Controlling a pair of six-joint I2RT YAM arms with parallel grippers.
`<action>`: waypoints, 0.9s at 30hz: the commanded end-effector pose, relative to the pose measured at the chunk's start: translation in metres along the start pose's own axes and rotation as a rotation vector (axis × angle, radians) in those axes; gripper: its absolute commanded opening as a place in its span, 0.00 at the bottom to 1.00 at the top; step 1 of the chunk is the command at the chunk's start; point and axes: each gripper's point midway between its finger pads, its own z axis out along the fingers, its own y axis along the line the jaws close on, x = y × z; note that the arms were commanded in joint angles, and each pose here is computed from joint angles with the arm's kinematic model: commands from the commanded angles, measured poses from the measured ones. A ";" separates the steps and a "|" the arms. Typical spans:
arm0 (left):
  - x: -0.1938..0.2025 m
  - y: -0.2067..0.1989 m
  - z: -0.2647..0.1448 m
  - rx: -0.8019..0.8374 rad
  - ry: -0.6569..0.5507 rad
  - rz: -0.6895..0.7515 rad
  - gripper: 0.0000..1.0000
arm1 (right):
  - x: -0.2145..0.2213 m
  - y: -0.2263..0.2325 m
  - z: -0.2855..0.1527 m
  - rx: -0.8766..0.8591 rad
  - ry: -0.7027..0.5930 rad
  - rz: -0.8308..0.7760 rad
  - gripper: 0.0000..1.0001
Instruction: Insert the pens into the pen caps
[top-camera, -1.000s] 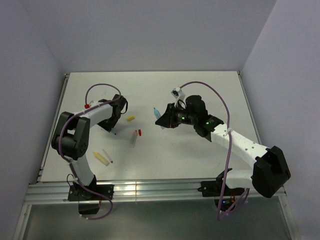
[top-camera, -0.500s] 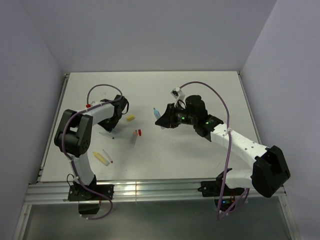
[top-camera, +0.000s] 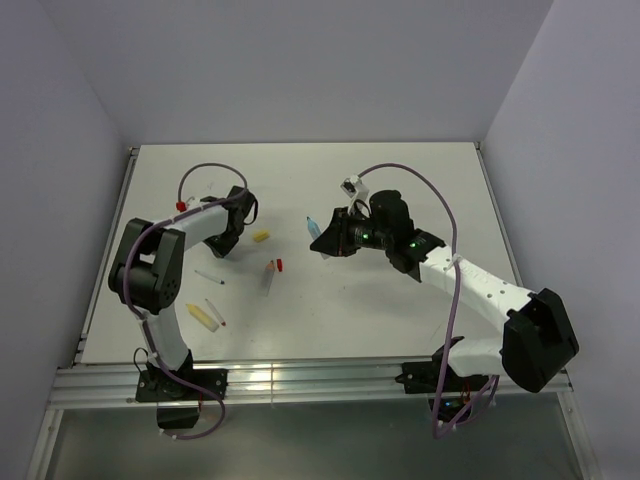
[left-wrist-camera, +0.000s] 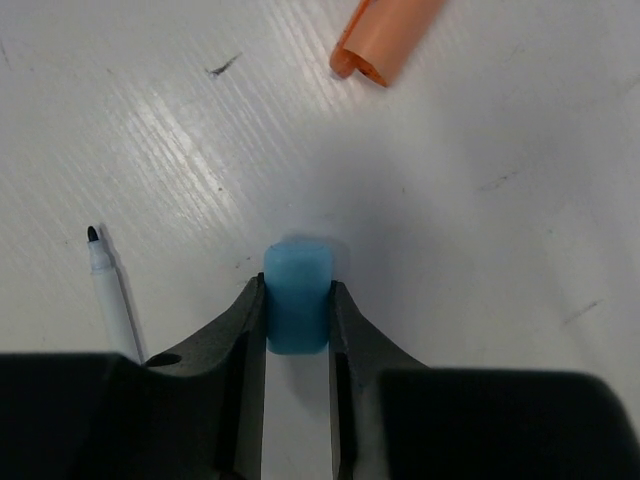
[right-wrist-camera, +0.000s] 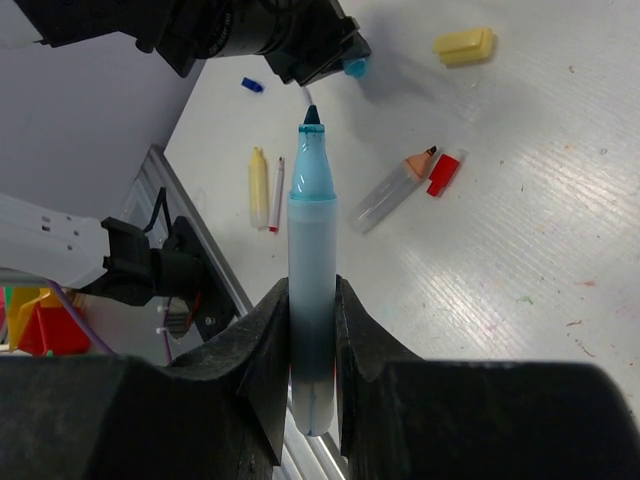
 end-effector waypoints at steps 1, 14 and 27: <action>-0.023 -0.033 -0.036 0.168 0.013 0.017 0.00 | -0.003 0.003 0.003 -0.038 -0.006 -0.012 0.00; -0.085 -0.090 -0.207 0.758 -0.060 0.161 0.00 | -0.009 0.036 0.016 -0.170 -0.017 0.046 0.00; -0.090 -0.106 -0.319 1.055 -0.163 0.217 0.00 | -0.040 0.079 0.034 -0.195 -0.089 0.015 0.00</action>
